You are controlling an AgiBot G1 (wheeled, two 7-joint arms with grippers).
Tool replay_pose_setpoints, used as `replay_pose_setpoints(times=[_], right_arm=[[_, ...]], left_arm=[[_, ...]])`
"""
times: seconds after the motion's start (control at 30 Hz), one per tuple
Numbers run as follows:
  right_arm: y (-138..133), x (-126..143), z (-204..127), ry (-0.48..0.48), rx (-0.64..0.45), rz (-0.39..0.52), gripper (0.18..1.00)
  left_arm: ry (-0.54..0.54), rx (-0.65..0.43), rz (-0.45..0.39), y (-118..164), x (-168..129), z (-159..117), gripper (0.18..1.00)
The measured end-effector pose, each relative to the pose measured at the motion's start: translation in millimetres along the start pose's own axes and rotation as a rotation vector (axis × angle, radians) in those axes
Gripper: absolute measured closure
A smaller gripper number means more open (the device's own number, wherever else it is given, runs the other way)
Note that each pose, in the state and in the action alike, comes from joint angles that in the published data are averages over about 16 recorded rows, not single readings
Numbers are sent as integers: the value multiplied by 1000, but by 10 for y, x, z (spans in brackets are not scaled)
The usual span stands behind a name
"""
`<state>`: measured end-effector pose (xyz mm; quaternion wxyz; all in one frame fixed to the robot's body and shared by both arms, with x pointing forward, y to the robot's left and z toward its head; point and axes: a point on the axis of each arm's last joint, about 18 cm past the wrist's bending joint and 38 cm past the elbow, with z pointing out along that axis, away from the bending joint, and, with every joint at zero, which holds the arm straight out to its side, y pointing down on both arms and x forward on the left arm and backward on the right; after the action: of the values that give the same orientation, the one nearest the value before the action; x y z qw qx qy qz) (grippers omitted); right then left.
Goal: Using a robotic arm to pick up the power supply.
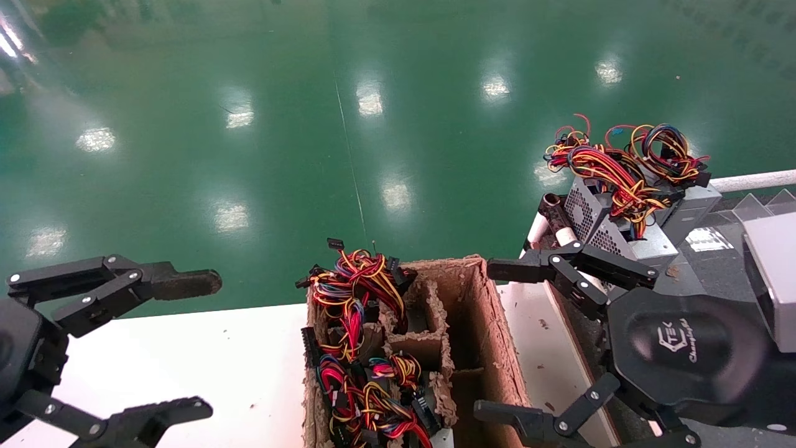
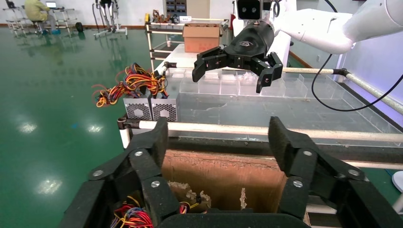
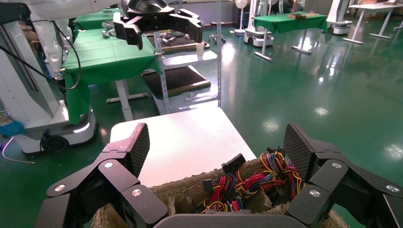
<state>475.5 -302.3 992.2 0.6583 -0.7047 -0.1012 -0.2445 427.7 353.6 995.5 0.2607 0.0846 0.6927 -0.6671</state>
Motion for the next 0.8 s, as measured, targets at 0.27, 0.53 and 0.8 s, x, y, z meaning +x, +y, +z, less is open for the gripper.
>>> replay_pose_setpoints(times=[0.27,0.53,0.8], right_arm=[[0,0,0,0,0,0,178],[0,0,0,0,0,0,178],[0,0,0,0,0,0,178]], left_arm=[[0,0,0,0,0,0,514],[0,0,0,0,0,0,706],[0,0,0,0,0,0,858]])
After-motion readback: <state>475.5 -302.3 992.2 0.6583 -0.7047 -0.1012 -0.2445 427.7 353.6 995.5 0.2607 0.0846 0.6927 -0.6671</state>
